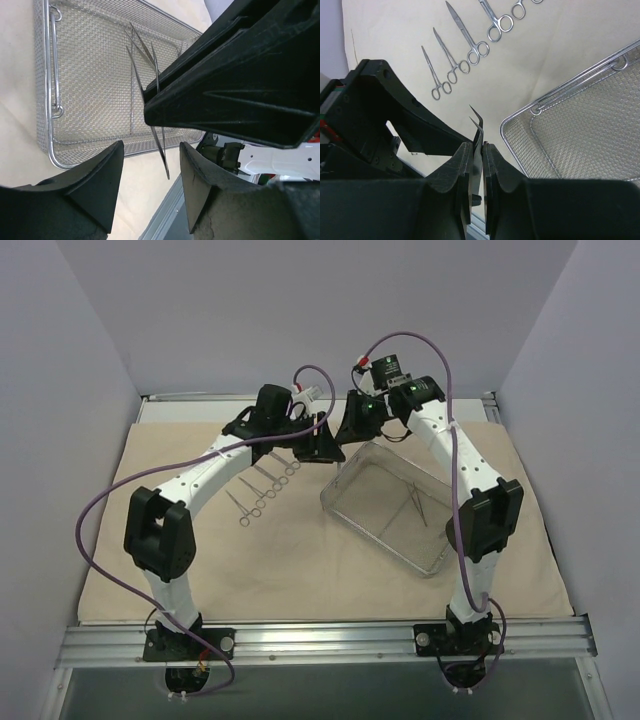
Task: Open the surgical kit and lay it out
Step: Place the medical item in the surgical kit.
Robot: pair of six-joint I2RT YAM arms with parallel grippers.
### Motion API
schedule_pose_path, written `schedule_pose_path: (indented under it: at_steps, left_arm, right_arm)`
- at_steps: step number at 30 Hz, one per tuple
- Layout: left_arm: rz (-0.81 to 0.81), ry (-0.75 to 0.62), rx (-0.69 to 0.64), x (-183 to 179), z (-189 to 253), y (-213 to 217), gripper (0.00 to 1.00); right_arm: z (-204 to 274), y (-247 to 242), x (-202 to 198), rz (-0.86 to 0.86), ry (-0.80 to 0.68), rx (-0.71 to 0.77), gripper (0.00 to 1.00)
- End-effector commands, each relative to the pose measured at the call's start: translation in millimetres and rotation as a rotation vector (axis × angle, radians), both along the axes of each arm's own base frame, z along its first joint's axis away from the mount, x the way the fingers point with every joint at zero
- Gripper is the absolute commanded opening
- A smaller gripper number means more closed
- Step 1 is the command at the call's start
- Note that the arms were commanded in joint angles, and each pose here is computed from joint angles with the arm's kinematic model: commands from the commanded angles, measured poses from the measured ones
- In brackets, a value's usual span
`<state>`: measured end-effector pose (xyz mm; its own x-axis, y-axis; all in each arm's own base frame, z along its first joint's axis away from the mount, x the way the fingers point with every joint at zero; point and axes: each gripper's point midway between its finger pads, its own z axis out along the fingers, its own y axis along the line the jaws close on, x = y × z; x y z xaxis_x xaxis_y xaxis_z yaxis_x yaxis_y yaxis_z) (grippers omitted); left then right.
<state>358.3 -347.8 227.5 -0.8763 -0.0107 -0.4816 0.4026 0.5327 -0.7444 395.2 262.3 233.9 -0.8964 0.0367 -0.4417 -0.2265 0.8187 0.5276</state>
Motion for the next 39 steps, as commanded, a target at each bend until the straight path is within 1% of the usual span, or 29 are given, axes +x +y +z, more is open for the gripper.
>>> schedule_pose_path:
  at_steps: [1,4,6,7,8,9,10,11,12,13,14,15,17,18,19,20,21,22,23,24,25,26,28,31,32,33,35,37,39]
  left_arm:
    - [-0.034,-0.072,-0.059,5,24,-13,0.57]
    - [-0.027,-0.057,-0.037,5,18,-13,0.56]
    - [-0.021,-0.048,-0.029,6,14,-12,0.46]
    - [-0.019,-0.043,-0.024,7,13,-12,0.37]
    - [-0.01,-0.042,-0.019,8,12,-12,0.11]
    - [0.002,-0.031,-0.007,10,9,-8,0.02]
    - [0.028,-0.026,0.013,13,6,-4,0.02]
    - [0.053,-0.023,0.036,15,2,3,0.02]
    - [0.085,0.002,0.07,17,-4,15,0.02]
    - [0.136,-0.008,0.102,20,-4,28,0.02]
    - [0.168,-0.002,0.13,21,-8,39,0.02]
    - [0.199,0.046,0.179,15,-25,55,0.02]
    - [0.308,0.048,0.233,18,-28,92,0.02]
    - [0.345,0.106,0.292,7,-50,112,0.02]
    - [0.405,0.104,0.307,5,-45,135,0.02]
    - [0.485,0.107,0.37,5,-52,157,0.02]
    - [0.517,0.161,0.433,-10,-70,174,0.02]
    - [0.566,0.159,0.452,-16,-67,192,0.02]
    - [0.624,0.208,0.539,-30,-84,213,0.02]
    - [0.66,0.209,0.554,-31,-82,221,0.02]
    - [0.681,0.236,0.579,-42,-92,230,0.02]
    - [0.721,0.261,0.585,-44,-98,239,0.02]
    - [0.764,0.314,0.598,-53,-115,249,0.02]
    - [0.846,0.411,0.647,-59,-135,270,0.02]
    - [0.877,0.457,0.661,-65,-143,274,0.02]
    - [0.904,0.488,0.672,-67,-148,280,0.02]
    - [0.948,0.559,0.697,-72,-166,285,0.02]
    - [0.948,0.619,0.677,-73,-180,282,0.02]
    - [0.943,0.618,0.663,-65,-184,279,0.02]
  right_arm:
    - [5,8,-5,0.025,0.008,0.017,0.0]
    - [7,10,-4,0.028,0.005,0.023,0.0]
    - [8,13,-5,0.033,0.003,0.025,0.0]
    - [7,13,-6,0.035,0.009,0.022,0.0]
    - [6,14,-7,0.041,0.012,0.021,0.0]
    - [5,14,-7,0.041,0.013,0.018,0.0]
    - [3,12,-8,0.04,0.024,0.007,0.0]
    - [1,4,-4,0.014,0.016,-0.022,0.11]
    - [2,-2,-3,-0.004,0.007,-0.041,0.4]
    - [0,-10,0,-0.033,0.003,-0.067,0.53]
    - [-3,-24,7,-0.082,-0.019,-0.114,0.99]
    - [0,-37,11,-0.113,-0.031,-0.131,1.0]
    - [-8,-54,13,-0.146,-0.036,-0.184,1.0]
    - [-7,-67,15,-0.173,-0.054,-0.221,1.0]
    - [-17,-75,11,-0.158,-0.044,-0.263,1.0]
    - [-22,-81,9,-0.159,-0.036,-0.277,1.0]
    - [-24,-81,3,-0.132,-0.019,-0.248,1.0]
    - [-44,-96,-3,-0.141,0.046,-0.246,1.0]
    - [-49,-108,-3,-0.165,0.083,-0.195,1.0]
    - [-58,-106,-12,-0.156,0.125,-0.182,1.0]
    - [-62,-123,-8,-0.203,0.131,-0.171,1.0]
    - [-75,-129,-15,-0.226,0.16,-0.179,1.0]
    - [-62,-139,-10,-0.274,0.072,-0.199,0.99]
    - [-64,-146,-15,-0.293,0.085,-0.236,0.91]
    - [-69,-148,-16,-0.291,0.1,-0.247,0.83]
    - [-71,-148,-17,-0.287,0.108,-0.254,0.82]
    - [-69,-149,-18,-0.294,0.101,-0.252,0.81]
    - [-66,-150,-17,-0.302,0.086,-0.252,0.83]
    - [-63,-151,-18,-0.293,0.075,-0.255,0.84]
